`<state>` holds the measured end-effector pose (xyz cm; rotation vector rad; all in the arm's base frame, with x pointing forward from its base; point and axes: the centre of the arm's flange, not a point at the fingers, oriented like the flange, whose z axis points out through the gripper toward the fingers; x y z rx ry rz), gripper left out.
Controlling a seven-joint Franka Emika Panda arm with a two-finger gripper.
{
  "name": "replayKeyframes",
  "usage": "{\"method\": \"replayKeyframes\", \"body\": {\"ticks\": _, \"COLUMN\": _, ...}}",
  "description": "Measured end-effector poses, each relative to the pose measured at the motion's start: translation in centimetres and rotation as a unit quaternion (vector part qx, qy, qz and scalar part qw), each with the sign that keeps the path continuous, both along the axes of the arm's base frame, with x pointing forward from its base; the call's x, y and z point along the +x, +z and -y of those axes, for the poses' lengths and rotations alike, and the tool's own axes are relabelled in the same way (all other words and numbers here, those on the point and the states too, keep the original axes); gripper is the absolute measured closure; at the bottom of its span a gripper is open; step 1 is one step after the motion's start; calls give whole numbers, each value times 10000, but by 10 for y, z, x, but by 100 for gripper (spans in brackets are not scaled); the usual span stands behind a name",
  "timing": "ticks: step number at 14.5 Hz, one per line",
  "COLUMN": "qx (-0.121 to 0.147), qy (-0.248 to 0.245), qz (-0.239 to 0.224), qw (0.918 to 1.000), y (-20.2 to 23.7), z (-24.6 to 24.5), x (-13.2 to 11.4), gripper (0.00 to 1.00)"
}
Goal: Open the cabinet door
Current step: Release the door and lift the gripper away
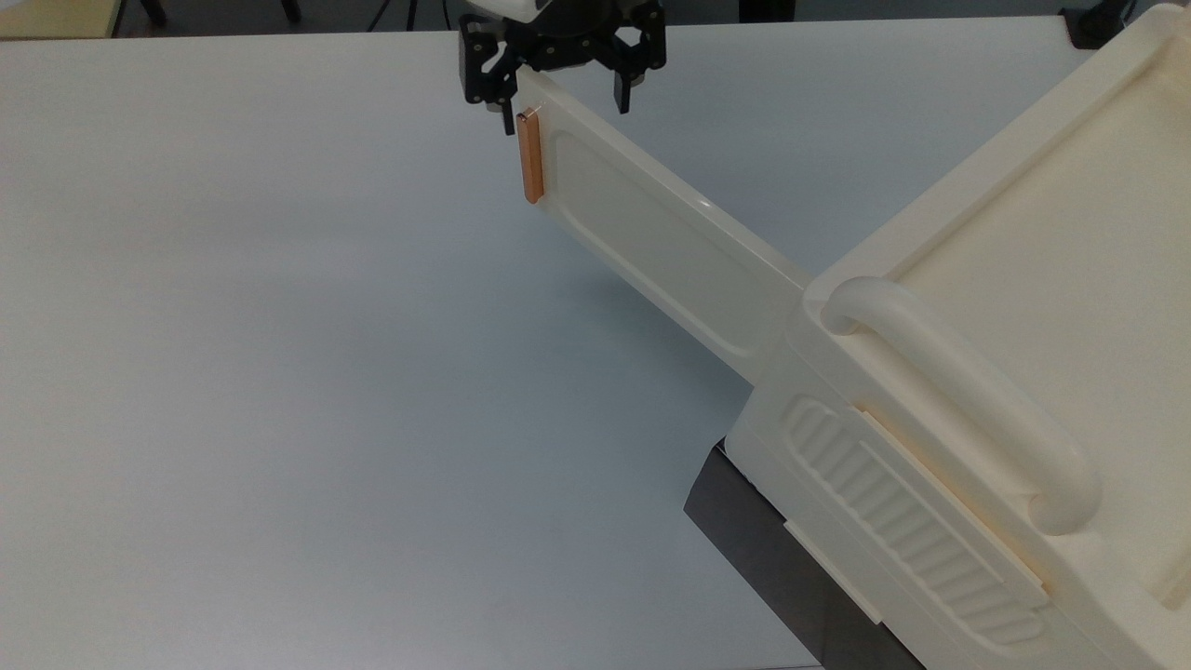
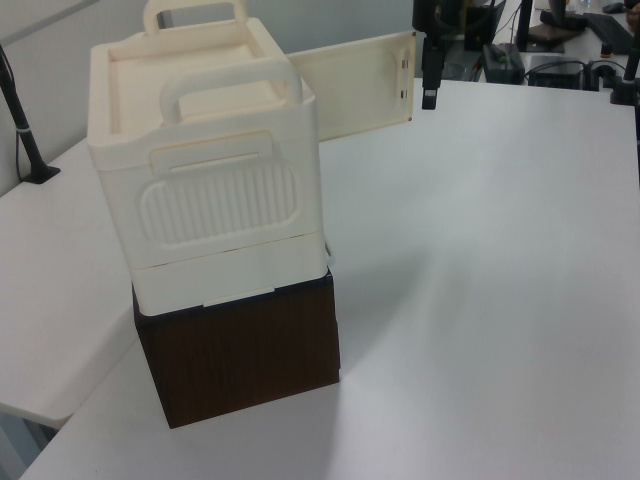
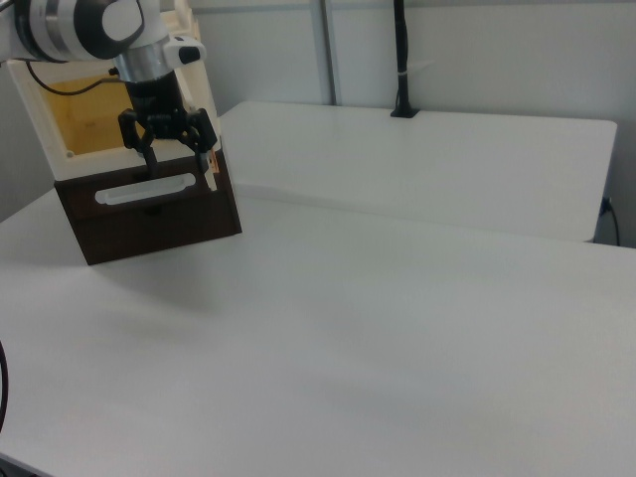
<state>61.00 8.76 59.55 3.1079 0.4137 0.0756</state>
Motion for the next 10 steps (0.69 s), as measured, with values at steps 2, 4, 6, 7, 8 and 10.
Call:
{"method": "replayKeyframes", "body": {"ticks": 2, "qx": -55, "qy": -177, "qz": -46, "qw": 9998, "y": -2, "z": 11, "x": 0, "gripper": 0}}
{"method": "replayKeyframes", "body": {"ticks": 4, "qx": -161, "qy": -519, "qz": -66, "qw": 9985, "y": -4, "z": 22, "x": 0, "gripper": 0}}
{"method": "replayKeyframes", "body": {"ticks": 6, "qx": -207, "qy": -807, "qz": -126, "qw": 9964, "y": -6, "z": 37, "x": -2, "gripper": 0}}
{"method": "replayKeyframes", "body": {"ticks": 7, "qx": -212, "qy": -895, "qz": -163, "qw": 9956, "y": -5, "z": 47, "x": -4, "gripper": 0}}
{"method": "replayKeyframes", "body": {"ticks": 8, "qx": -215, "qy": -969, "qz": -195, "qw": 9949, "y": -3, "z": 55, "x": -7, "gripper": 0}}
{"method": "replayKeyframes", "body": {"ticks": 10, "qx": -216, "qy": -1078, "qz": -233, "qw": 9937, "y": 0, "z": 68, "x": -13, "gripper": 0}}
